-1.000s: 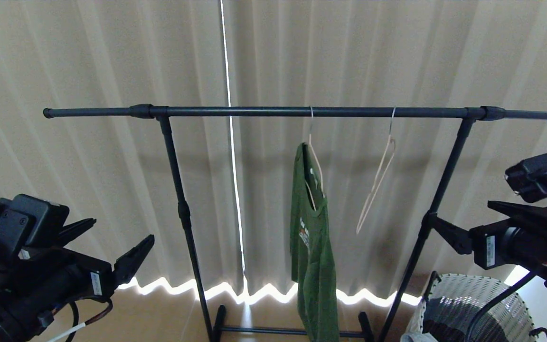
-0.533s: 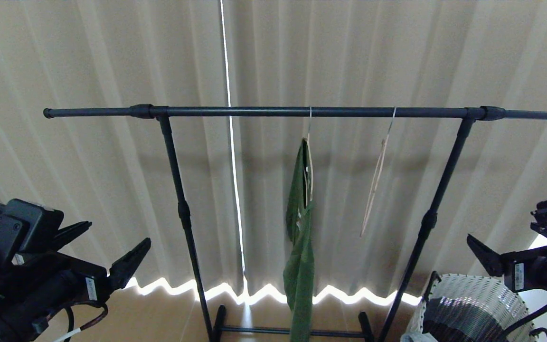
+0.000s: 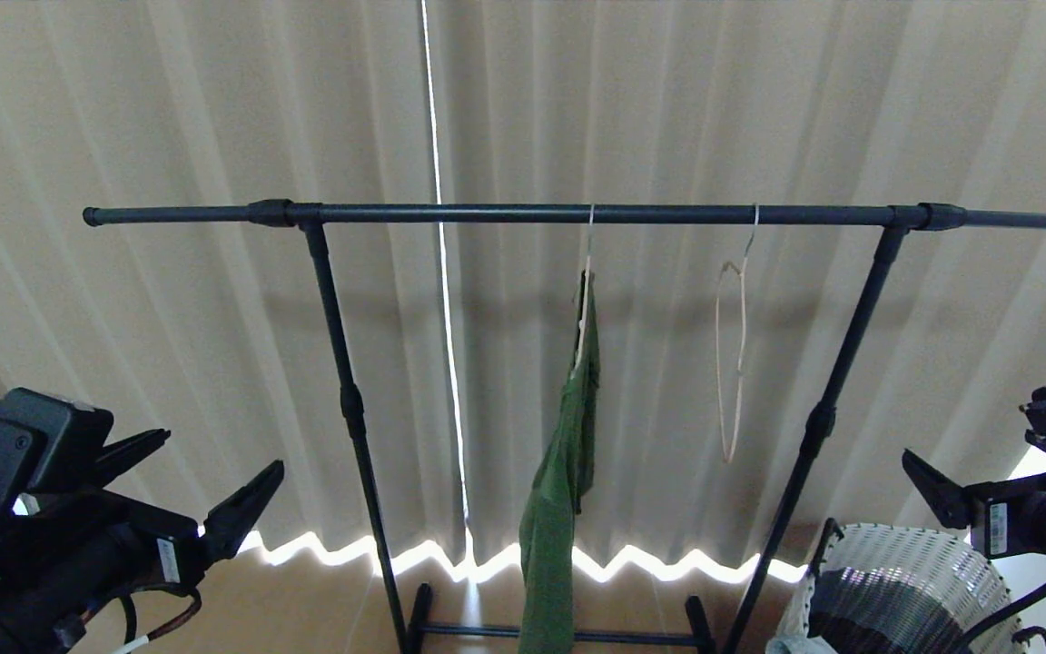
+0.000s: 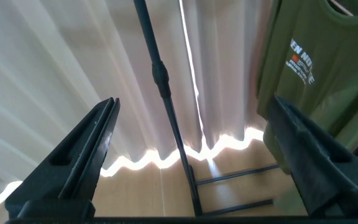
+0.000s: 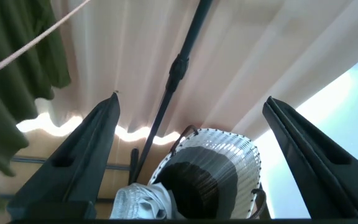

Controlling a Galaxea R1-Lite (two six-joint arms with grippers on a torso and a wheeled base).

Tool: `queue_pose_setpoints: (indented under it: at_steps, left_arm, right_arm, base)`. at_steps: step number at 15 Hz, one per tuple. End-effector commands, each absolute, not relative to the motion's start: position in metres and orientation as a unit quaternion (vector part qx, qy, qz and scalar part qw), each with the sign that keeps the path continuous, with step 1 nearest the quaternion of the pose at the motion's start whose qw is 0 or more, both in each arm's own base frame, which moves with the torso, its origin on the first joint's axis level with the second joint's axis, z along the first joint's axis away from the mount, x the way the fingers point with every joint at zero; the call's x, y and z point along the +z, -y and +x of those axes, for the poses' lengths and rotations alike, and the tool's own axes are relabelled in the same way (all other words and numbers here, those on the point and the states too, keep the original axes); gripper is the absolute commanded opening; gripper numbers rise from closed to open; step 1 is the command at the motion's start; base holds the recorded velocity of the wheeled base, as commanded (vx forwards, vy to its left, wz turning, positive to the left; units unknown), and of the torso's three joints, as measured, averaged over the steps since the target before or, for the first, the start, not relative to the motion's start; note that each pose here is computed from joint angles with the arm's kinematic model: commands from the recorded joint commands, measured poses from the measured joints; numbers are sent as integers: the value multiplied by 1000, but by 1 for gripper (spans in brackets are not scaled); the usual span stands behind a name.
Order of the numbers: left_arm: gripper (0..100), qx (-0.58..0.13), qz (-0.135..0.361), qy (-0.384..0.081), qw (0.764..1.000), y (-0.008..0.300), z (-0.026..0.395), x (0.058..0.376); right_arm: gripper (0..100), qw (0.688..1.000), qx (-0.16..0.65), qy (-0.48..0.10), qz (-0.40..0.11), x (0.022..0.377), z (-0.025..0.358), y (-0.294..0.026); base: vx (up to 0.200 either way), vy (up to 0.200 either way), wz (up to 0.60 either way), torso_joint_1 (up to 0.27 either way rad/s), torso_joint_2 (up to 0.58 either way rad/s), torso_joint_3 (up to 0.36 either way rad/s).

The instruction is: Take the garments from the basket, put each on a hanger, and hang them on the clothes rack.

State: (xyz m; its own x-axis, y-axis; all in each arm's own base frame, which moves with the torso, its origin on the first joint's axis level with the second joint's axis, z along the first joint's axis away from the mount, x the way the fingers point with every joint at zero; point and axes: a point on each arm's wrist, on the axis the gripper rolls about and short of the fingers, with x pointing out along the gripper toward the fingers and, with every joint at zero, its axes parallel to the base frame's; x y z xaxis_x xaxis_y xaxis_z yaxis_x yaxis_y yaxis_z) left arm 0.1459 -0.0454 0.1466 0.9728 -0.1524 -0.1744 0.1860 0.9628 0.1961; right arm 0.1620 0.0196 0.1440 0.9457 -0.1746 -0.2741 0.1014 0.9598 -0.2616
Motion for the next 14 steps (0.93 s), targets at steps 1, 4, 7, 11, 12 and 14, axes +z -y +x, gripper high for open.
queue_pose_setpoints:
  at_steps: [1, 4, 7, 11, 12, 14]
  left_arm:
    - [100, -86, 108, -87, 987, 45, 144, 143]
    - [100, -87, 110, -79, 987, 44, 142, 145]
    - [100, -89, 110, -78, 987, 44, 140, 145]
    - [100, -86, 113, -84, 986, 42, 134, 140]
    - [100, -86, 111, -79, 987, 41, 132, 141]
    - [100, -87, 117, -68, 987, 39, 126, 142]
  right_arm:
    - [100, 977, -70, -158, -125, 141, 164, -20]
    - [100, 977, -69, -160, -127, 140, 164, -20]
    - [100, 977, -65, -161, -128, 139, 164, -21]
    - [100, 976, -65, -162, -128, 139, 164, -21]
    - [100, 975, -65, -167, -130, 136, 163, -21]
    - [100, 975, -64, -169, -130, 135, 162, -21]
  base:
    - [0, 0, 0, 0, 0, 0]
    - [0, 0, 0, 0, 0, 0]
    - [0, 0, 0, -111, 263, 150]
    - [0, 0, 0, -188, 472, 280]
    - [0, 0, 0, -188, 496, 305]
    - [0, 0, 0, -185, 496, 307]
